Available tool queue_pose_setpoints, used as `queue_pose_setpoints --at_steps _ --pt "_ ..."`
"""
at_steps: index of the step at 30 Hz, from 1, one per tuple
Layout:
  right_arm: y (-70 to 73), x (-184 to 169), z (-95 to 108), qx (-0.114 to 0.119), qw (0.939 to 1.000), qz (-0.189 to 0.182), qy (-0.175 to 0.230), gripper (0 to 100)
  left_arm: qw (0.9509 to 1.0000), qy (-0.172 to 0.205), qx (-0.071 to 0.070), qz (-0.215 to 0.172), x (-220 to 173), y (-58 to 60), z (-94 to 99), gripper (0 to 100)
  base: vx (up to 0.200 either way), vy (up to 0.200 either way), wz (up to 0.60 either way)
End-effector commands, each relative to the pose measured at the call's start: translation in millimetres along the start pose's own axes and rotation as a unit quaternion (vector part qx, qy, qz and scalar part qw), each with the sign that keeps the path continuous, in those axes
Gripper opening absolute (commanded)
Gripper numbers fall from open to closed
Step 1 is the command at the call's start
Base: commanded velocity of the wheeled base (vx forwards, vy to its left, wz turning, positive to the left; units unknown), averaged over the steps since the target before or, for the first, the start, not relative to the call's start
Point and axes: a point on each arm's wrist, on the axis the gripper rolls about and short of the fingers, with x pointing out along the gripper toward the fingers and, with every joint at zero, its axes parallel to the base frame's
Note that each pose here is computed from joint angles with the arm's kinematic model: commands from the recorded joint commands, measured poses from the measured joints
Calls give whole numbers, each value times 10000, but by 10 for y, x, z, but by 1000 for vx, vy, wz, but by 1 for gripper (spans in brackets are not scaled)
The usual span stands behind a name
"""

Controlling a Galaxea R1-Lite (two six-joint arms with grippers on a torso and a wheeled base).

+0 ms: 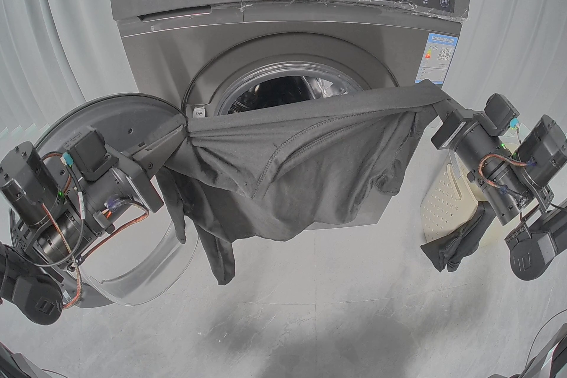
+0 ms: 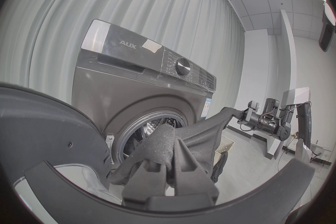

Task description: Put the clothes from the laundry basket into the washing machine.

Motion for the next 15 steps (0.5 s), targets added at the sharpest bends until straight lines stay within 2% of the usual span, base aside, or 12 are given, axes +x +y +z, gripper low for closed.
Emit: queue_pose_setpoints --at_steps 1,15 --pt "-7 5 25 -6 10000 -13 -49 0 10000 -3 0 14 13 10 -4 0 0 0 0" --pt "3 17 57 0 9999 -1 -117 0 10000 -1 -4 -8 15 2 -5 0 0 0 0"
